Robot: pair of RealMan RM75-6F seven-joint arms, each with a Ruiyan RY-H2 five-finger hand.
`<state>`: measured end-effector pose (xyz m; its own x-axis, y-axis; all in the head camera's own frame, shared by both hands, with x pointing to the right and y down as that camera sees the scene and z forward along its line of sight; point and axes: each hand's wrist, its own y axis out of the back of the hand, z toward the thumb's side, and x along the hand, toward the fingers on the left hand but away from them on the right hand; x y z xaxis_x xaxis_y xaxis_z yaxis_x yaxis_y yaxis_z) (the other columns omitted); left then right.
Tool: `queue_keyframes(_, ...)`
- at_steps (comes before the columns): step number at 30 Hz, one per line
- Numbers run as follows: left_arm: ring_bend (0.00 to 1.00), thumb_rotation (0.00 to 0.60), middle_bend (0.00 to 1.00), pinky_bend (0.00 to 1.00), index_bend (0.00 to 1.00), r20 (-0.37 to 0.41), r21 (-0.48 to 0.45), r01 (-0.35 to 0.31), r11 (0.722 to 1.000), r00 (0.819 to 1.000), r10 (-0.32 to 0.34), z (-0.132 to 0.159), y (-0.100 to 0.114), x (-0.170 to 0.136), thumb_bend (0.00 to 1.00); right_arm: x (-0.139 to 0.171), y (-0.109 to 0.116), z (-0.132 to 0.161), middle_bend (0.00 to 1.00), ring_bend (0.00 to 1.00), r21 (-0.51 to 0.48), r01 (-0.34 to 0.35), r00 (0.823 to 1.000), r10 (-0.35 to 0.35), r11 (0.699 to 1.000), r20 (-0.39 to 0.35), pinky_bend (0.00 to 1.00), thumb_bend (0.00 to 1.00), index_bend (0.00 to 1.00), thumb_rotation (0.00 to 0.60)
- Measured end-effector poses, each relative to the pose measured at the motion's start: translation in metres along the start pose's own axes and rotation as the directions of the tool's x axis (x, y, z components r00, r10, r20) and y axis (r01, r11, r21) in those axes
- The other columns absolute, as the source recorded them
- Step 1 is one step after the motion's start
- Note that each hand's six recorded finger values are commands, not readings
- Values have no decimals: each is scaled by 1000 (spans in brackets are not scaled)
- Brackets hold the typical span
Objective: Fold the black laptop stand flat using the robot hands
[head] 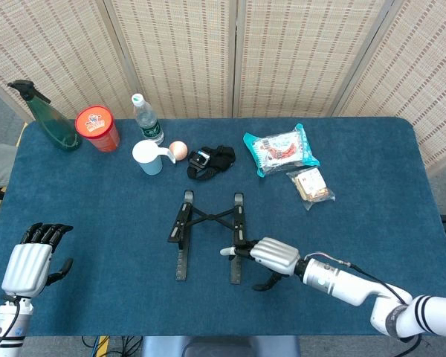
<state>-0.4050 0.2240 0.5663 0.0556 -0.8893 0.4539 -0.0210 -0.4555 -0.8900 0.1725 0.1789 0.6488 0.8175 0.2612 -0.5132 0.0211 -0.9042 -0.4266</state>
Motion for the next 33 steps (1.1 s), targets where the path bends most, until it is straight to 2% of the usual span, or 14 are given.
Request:
queue_keyframes(9, 187, 600, 230, 122, 213, 4, -5, 3, 1000, 1000, -3, -2, -1, 0, 261, -31, 29, -4, 220, 108, -10, 107, 994, -106, 994, 12, 259, 156, 70, 600)
queue_keyframes(19, 187, 600, 230, 122, 213, -7, -8, 5, 1000, 1000, -5, -7, -2, -4, 261, -61, 68, -9, 199, 89, -56, 225, 974, -222, 973, 43, 247, 156, 40, 600)
queue_keyframes(33, 187, 600, 230, 121, 213, -13, -17, 13, 1000, 1000, -14, -11, -5, -6, 260, -79, 96, -30, 178, 61, -80, 309, 946, -298, 948, 127, 208, 156, 30, 600)
